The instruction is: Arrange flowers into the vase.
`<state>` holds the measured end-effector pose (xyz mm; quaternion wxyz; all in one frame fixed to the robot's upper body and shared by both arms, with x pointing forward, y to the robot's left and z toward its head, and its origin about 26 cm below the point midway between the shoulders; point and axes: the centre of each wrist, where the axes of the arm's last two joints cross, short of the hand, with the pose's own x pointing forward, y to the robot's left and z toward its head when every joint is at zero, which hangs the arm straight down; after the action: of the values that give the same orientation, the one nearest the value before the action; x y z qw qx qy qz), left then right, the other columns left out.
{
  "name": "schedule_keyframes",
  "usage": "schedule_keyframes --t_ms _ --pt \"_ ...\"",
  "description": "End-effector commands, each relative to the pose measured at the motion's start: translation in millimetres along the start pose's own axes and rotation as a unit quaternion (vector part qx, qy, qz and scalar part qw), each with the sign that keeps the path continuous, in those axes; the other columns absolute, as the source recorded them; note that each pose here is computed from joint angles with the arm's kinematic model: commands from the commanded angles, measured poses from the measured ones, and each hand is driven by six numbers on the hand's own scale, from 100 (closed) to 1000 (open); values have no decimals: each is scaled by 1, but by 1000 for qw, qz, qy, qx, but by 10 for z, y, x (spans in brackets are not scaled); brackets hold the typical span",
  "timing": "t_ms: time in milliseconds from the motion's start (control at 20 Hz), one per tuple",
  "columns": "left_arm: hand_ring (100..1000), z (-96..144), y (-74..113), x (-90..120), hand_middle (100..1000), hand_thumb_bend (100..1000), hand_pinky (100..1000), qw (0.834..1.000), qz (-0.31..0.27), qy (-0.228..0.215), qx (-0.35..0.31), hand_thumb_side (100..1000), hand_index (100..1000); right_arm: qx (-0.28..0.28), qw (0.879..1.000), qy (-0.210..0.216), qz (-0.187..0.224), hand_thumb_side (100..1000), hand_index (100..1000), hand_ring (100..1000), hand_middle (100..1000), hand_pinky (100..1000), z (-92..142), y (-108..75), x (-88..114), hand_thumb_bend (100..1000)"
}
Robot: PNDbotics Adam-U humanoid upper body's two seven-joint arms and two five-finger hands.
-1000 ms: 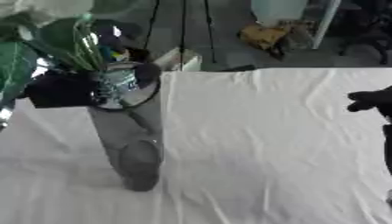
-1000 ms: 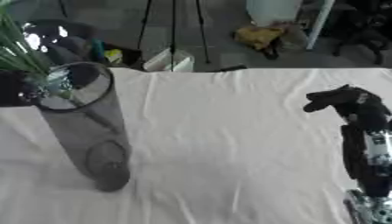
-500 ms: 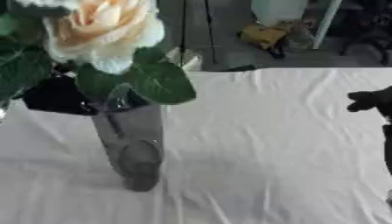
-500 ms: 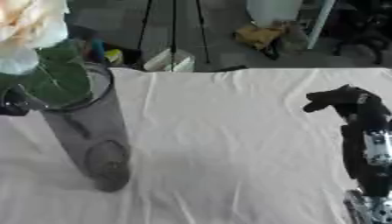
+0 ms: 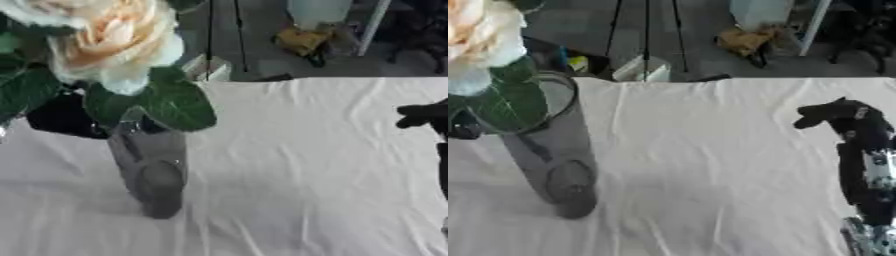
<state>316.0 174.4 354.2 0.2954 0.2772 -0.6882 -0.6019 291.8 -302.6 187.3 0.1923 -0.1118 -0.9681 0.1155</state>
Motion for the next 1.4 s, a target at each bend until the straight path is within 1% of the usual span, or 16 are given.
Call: schedule_keyframes --t_ms 50,250,400,500,550,700,800,1100,1400 --pt "876 68 127 -37 932 851 794 1000 -14 11 14 1000 1000 6 1000 -12 7 1000 669 524 480 685 -49 -25 35 100" --pt "888 78 131 -40 943 932 818 1000 -22 9 14 1000 1000 6 1000 -11 7 1000 669 524 480 685 -44 -25 34 100" --pt "905 95 135 -48 957 952 844 999 -37 7 10 1000 1000 6 1000 -11 7 1000 670 524 479 685 -42 -25 34 100" --pt "907 104 136 -57 959 953 848 999 -47 6 7 1000 1000 6 1000 -11 7 1000 670 524 479 685 -41 -25 34 100" --pt "917 115 138 -64 969 955 867 999 -54 7 6 1000 1000 6 1000 -10 8 1000 670 524 479 685 -39 -26 34 100" --pt "921 151 137 -79 976 949 874 997 -74 11 9 1000 1000 6 1000 -10 8 1000 670 524 479 685 -37 -27 33 100" --pt "924 170 135 -83 983 960 879 996 -82 13 12 1000 1000 6 1000 -10 8 1000 670 524 479 685 -38 -27 34 100" --pt "923 200 130 -102 991 968 882 996 -85 18 21 1000 1000 6 1000 -11 8 1000 670 524 479 685 -39 -28 34 100" --pt "923 216 127 -125 990 954 882 996 -87 25 23 1000 1000 8 1000 -11 8 1000 670 524 478 686 -40 -28 34 100"
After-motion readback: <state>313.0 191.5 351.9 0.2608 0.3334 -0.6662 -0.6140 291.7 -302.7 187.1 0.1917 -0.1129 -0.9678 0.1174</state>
